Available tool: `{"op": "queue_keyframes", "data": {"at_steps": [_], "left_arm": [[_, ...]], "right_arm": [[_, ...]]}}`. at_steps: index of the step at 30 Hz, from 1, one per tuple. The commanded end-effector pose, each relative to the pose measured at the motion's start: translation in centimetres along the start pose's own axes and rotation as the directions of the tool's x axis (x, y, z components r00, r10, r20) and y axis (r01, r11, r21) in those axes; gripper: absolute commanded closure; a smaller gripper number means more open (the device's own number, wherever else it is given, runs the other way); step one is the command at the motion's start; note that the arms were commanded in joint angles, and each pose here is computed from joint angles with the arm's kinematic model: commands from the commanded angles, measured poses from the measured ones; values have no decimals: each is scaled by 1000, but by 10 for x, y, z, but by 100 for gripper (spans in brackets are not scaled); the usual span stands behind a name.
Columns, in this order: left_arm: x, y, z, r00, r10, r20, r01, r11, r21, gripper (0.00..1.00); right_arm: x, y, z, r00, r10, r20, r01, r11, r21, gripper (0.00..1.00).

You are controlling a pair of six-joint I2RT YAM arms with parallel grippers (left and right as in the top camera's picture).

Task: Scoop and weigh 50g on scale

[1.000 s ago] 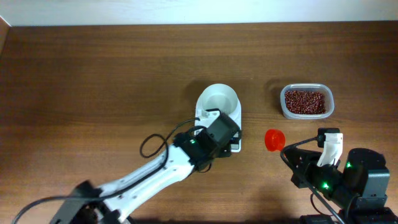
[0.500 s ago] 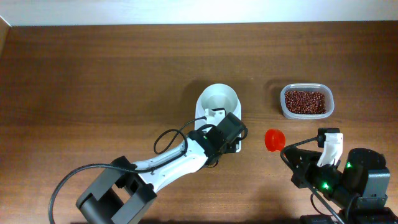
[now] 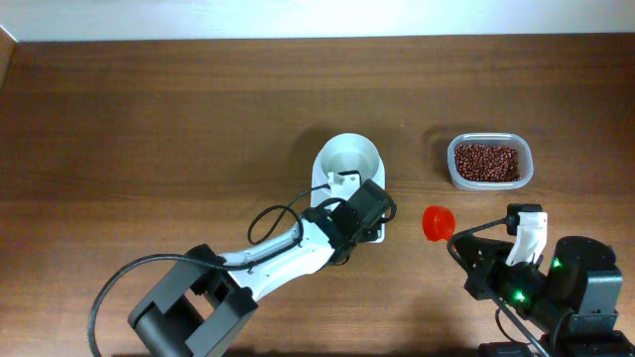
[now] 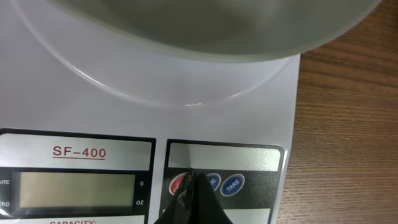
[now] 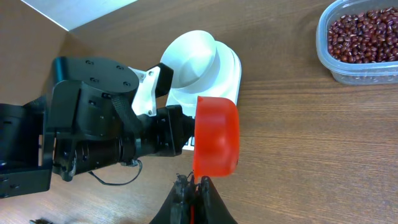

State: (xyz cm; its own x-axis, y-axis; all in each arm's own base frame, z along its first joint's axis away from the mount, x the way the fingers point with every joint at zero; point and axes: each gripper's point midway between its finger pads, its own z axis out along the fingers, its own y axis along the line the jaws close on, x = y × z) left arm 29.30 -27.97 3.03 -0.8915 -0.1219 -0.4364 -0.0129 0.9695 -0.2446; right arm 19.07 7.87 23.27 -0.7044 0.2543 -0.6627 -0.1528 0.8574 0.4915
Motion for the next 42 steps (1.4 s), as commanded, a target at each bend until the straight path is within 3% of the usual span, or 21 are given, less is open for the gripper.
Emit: {"op": "queue_keyframes", "data": {"at_steps": [1,42], "left_arm": [[4,5,7,1000,-2,-1,2,1000,-27,100],[22,15,24,990,-135,-50,131,988,-76,100]], "right_arm": [[-6,1,-4,1000,-17,26,17,1000,10,96],[-6,1,-4,1000,-17,26,17,1000,10,96]]}}
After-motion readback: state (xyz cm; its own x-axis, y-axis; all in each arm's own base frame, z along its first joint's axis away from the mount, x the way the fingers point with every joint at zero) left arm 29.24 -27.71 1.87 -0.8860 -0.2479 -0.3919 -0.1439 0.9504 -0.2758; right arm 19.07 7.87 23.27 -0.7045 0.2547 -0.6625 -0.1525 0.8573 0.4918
